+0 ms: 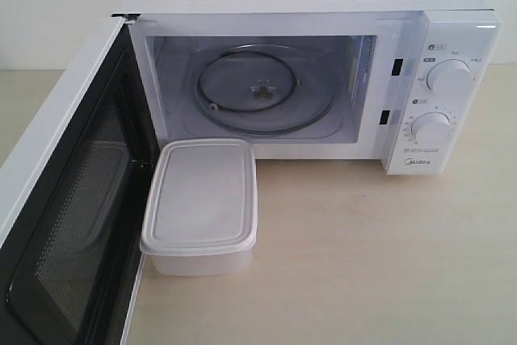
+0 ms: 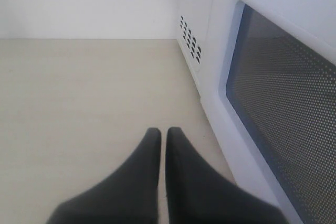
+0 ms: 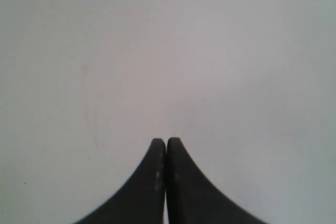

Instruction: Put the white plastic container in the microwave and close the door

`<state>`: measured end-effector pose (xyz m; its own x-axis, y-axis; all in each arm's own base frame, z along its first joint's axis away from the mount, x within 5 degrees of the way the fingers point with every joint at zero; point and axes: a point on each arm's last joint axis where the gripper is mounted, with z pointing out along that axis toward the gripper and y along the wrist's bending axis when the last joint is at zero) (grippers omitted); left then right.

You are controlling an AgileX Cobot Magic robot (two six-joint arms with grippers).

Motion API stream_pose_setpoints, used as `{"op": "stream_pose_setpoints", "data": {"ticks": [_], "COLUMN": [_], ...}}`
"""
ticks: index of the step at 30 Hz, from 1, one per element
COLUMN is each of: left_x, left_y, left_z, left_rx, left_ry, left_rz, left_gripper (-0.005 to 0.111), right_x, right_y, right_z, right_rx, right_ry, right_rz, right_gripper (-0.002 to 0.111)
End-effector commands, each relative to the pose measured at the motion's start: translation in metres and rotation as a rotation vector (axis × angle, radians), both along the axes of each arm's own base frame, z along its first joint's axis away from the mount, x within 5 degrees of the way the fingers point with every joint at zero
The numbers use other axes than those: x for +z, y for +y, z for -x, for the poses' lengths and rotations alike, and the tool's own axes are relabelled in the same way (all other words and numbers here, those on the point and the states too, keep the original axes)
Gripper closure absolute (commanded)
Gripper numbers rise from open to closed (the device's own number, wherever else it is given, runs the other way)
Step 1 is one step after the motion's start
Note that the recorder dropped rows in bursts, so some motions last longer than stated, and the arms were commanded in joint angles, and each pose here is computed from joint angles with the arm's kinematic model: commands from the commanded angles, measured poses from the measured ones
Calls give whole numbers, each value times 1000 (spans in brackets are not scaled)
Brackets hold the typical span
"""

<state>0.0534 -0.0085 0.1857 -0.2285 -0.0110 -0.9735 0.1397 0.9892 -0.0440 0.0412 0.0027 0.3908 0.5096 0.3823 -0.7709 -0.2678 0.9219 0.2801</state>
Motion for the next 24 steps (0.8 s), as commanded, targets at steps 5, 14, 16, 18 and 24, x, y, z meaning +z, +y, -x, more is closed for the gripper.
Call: {"op": "stream_pose_setpoints", "data": {"ticks": [5, 14, 16, 18, 24], "left_x": [-1, -1, -1, -1, -1], "left_y": [0, 0, 0, 0, 0], "left_z": [0, 0, 0, 0, 0], "left_rx": [5, 5, 5, 5, 5], "left_ry": [0, 0, 0, 0, 0], "left_rz": [-4, -4, -4, -4, -4], "left_gripper": [102, 102, 102, 102, 102], "right_x": [-9, -61, -70, -79, -120], "right_y": [9, 70, 87, 100, 123], "right_z": [-88, -147, -156, -163, -188], "right_rx": [44, 291, 341, 374, 407], "right_ry": [538, 858, 864, 873, 1033], "right_rz": [-37, 98, 138, 157, 98], "right_gripper": [108, 108, 108, 108, 108]}}
